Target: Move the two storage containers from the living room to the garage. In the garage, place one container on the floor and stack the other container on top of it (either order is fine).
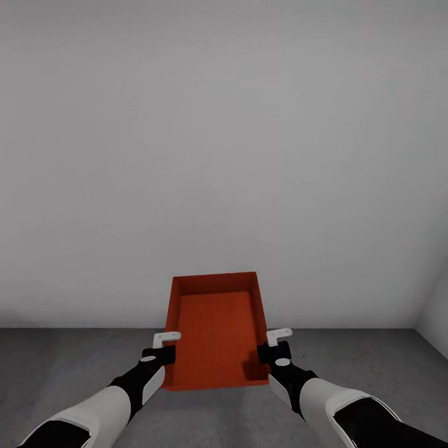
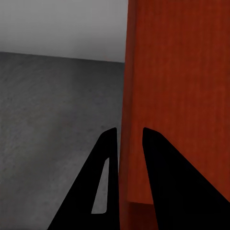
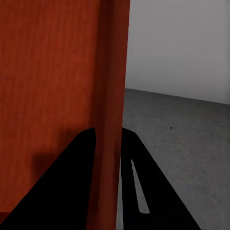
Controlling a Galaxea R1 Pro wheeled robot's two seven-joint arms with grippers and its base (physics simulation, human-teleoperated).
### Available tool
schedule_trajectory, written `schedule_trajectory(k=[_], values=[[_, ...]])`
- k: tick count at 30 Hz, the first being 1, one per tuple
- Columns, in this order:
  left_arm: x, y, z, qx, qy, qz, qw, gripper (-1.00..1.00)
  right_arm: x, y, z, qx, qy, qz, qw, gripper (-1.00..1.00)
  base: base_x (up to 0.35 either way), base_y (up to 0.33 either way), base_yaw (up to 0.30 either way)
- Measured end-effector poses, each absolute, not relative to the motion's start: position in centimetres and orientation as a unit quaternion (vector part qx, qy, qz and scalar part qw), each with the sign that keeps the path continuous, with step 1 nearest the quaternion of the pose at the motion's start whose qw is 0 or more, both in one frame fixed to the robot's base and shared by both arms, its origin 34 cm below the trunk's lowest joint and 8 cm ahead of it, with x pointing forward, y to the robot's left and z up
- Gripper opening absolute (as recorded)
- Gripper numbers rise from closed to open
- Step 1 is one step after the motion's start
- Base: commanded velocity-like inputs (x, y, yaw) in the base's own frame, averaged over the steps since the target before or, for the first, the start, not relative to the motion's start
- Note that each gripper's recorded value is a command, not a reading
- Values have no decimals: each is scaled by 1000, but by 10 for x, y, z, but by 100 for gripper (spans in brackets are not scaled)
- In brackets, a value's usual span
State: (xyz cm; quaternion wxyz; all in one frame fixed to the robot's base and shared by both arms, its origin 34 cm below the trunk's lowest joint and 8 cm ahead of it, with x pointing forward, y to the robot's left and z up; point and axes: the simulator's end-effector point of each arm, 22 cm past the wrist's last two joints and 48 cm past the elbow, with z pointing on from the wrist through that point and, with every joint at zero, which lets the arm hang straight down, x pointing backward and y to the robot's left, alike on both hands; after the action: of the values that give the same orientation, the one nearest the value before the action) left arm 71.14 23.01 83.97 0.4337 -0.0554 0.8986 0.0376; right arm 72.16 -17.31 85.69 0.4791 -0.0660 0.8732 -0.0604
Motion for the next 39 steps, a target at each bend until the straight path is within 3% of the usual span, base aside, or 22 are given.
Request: schedule_trajectory(k=[39], values=[[703, 230, 809, -55, 910, 39, 409, -100, 715, -173, 826, -68, 886, -59, 455, -100, 0, 0, 0]])
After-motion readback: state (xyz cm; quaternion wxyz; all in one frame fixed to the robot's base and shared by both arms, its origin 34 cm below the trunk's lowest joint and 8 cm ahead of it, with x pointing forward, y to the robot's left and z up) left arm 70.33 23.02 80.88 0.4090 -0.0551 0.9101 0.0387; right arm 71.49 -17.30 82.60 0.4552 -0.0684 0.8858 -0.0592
